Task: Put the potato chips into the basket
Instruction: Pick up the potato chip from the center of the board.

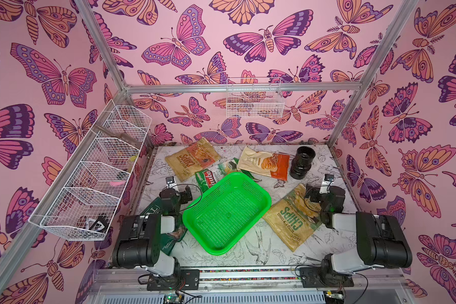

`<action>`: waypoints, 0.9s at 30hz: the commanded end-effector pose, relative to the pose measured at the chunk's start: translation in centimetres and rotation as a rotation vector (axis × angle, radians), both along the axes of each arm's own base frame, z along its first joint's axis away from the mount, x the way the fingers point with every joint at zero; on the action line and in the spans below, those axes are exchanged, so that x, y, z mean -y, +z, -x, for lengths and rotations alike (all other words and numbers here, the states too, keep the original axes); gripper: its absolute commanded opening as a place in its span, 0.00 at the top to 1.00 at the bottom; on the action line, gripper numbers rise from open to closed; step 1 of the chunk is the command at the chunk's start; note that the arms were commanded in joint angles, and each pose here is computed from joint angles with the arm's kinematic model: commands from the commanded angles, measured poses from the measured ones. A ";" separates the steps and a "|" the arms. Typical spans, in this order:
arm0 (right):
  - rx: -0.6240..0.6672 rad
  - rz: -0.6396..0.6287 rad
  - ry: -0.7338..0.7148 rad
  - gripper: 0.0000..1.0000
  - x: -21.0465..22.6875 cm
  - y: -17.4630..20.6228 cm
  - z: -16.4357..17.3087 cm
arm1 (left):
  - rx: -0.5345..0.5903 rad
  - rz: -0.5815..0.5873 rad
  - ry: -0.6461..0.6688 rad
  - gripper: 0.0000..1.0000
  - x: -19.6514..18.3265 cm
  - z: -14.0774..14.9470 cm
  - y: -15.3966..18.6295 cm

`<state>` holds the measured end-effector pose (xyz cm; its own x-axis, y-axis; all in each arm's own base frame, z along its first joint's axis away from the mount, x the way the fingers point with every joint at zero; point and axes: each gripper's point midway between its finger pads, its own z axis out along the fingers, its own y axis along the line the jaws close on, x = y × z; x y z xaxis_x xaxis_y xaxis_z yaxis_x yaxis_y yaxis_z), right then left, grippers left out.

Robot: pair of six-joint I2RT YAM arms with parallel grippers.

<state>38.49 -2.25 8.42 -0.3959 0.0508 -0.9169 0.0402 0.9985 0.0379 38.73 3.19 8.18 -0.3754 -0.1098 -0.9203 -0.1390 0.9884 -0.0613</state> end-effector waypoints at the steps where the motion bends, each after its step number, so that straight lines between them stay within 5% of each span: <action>1: 0.029 0.011 0.016 0.01 -0.3 0.8 -0.8 | 0.029 0.002 0.016 0.00 -0.5 -0.5 0.7; 27: 0.039 0.011 0.015 0.02 -0.3 1.1 -0.9 | 0.037 -0.002 0.018 0.05 -0.5 -0.5 0.9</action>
